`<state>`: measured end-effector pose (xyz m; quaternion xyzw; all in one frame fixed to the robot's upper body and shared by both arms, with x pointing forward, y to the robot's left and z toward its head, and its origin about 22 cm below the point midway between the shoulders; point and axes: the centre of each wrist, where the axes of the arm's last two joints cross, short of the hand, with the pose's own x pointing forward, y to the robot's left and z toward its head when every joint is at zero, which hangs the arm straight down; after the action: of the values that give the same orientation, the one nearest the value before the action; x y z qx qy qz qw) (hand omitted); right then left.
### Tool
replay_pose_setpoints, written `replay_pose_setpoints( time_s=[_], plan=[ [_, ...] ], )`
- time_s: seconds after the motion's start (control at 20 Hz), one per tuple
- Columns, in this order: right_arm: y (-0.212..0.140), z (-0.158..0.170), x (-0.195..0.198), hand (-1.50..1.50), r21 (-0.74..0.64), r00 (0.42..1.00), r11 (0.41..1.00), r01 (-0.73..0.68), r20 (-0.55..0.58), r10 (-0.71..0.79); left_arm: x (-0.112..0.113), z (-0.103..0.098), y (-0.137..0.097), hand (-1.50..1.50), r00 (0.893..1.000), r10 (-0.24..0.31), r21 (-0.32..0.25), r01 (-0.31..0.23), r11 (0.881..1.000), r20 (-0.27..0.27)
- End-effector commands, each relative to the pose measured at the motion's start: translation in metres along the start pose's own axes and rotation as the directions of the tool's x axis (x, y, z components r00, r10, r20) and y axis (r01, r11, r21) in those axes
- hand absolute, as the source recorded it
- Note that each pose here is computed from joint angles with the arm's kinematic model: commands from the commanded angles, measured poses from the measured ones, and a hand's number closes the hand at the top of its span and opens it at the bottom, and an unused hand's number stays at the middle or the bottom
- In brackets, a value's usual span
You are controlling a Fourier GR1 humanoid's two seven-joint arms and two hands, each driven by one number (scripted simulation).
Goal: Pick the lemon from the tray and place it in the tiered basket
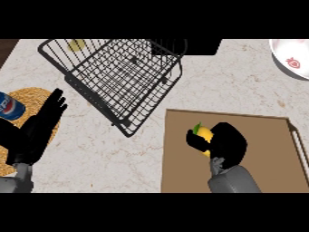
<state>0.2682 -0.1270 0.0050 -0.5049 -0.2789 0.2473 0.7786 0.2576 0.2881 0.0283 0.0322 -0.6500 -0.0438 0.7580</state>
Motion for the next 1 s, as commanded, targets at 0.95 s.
replay_pose_setpoints(
  time_s=[0.95],
  plan=[
    [-0.054, 0.059, -0.074, 1.50, -0.365, 0.891, 0.920, 0.145, 0.452, 0.039, 0.005, 0.011, 0.007, 0.00, 1.000, 0.000, 0.013, 0.001, 1.000, -0.023]
  ],
)
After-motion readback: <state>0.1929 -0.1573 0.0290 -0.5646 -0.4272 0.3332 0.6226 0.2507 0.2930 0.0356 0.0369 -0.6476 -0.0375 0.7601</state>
